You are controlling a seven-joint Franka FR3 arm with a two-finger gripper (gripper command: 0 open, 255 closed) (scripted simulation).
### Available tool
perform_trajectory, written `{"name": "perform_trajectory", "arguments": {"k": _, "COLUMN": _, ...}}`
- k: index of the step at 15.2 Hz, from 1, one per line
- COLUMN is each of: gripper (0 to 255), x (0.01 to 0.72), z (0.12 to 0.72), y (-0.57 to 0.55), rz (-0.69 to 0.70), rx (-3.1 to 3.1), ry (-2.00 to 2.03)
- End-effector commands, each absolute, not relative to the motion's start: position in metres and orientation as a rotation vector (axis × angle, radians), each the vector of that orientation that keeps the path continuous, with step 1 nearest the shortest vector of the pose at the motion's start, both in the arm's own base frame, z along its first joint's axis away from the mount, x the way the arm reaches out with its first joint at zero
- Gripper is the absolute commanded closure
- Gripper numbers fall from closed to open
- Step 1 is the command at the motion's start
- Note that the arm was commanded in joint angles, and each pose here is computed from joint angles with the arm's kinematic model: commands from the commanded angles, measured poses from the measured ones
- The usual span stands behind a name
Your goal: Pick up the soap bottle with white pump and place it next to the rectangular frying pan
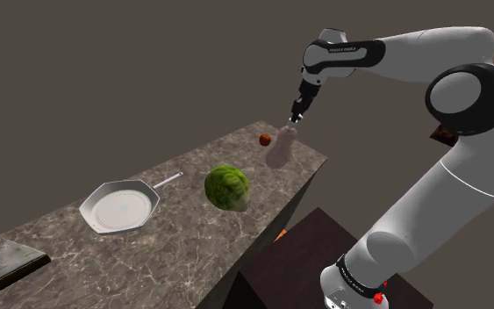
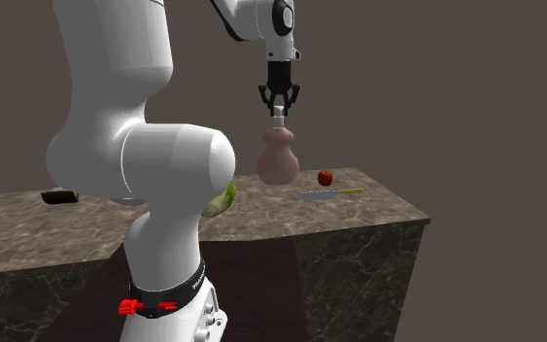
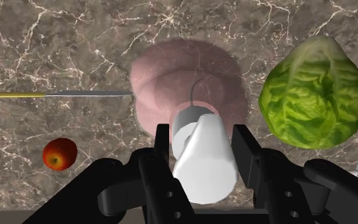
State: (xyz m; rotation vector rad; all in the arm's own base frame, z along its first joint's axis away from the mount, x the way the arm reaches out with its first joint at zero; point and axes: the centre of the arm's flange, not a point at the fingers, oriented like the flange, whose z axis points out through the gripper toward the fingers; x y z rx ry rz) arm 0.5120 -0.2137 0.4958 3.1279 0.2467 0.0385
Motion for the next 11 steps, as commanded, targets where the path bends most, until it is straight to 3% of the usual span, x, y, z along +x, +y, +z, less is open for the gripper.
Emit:
{"name": "perform_trajectory", "arguments": {"k": 1, "gripper": 255, "x": 0.513, "z": 0.508, "y": -0.213, "rz": 0.04, "rx": 3.128, "ry": 0.247}}
{"name": "perform_trajectory", "arguments": {"k": 11, "gripper": 255, "x": 0.513, "z": 0.561, "y": -0.213, "rz": 0.04, "rx": 3.128, "ry": 0.247}}
